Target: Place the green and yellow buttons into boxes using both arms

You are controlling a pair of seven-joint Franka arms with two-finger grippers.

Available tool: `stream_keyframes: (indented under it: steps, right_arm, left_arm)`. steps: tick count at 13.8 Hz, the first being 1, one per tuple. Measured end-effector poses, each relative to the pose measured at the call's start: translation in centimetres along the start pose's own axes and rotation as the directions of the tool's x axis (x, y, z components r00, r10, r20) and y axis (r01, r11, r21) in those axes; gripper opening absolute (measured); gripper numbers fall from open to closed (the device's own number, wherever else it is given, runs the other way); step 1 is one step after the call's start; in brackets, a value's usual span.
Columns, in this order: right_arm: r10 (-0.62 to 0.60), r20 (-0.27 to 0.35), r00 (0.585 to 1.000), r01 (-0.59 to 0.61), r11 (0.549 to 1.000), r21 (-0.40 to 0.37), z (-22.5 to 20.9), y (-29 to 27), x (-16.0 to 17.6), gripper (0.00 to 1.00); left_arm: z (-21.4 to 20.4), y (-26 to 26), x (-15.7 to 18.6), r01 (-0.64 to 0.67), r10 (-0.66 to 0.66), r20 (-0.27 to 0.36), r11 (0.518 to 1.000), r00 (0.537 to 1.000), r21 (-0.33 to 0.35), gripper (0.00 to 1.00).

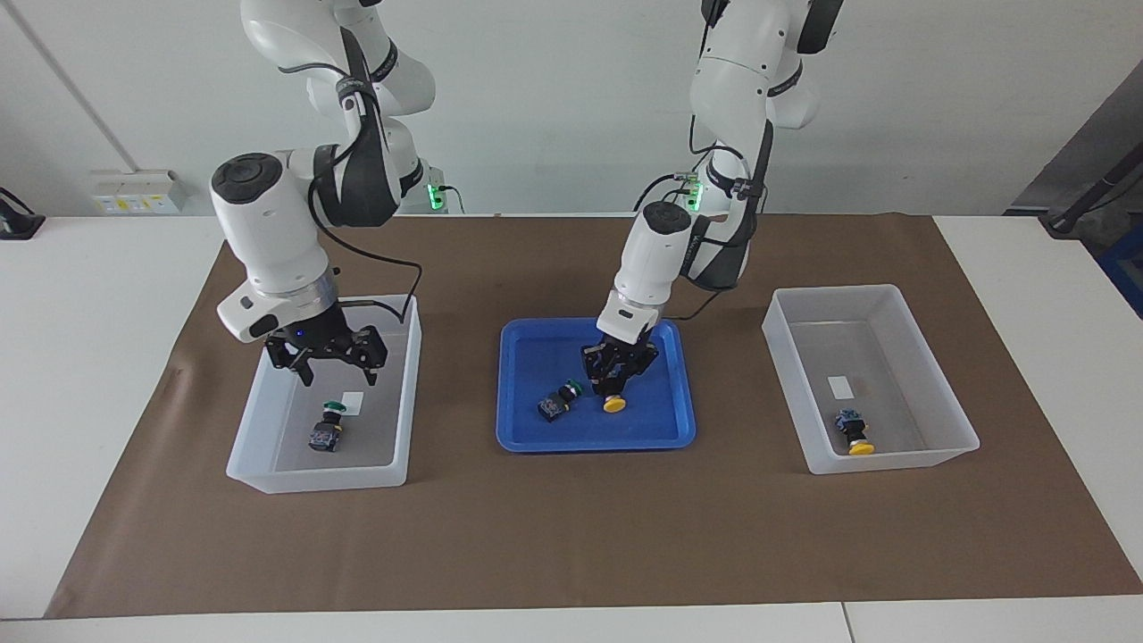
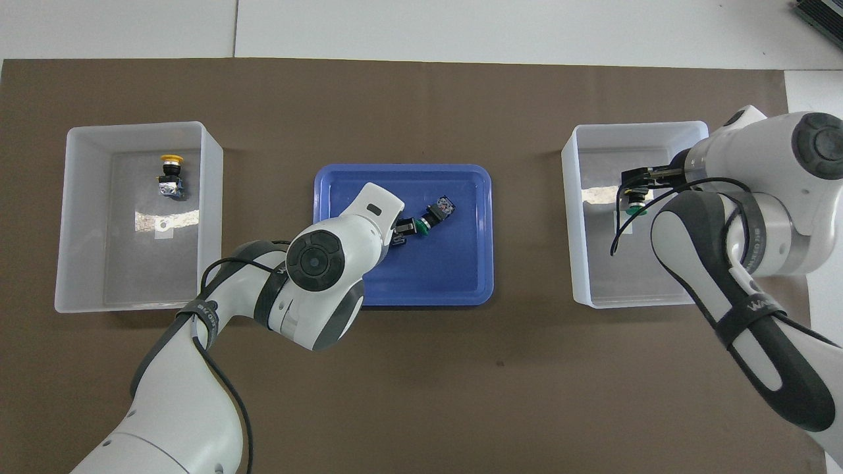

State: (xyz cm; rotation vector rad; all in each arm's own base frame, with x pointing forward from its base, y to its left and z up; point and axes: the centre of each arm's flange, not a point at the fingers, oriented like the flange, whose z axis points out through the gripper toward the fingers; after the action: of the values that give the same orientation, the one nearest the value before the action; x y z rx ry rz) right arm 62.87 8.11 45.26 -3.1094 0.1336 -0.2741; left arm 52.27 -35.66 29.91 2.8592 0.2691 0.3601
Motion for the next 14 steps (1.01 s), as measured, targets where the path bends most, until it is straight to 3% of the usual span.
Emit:
stream_keyframes:
  steps: [4, 8, 14]
  right_arm:
    - [0.160, 0.010, 0.987, -0.160, 0.987, 0.024, 0.4, -9.2, -2.2, 1.00]
    - [0.286, 0.014, 0.958, -0.287, 0.957, 0.045, 3.0, -16.0, -3.3, 1.00]
    - [0.281, 0.013, 0.960, -0.281, 0.957, 0.074, 8.5, -23.0, -5.5, 1.00]
  left_arm:
    - [-5.5, -2.2, 3.6, 0.008, -0.009, 0.016, 0.999, 1.000, 0.049, 0.42]
    - [-14.3, -9.7, 10.0, -0.029, 0.030, -0.005, 0.996, 1.000, 0.088, 0.42]
    - [-17.7, -20.3, 16.3, -0.132, 0.142, -0.065, 0.982, 0.988, 0.133, 0.42]
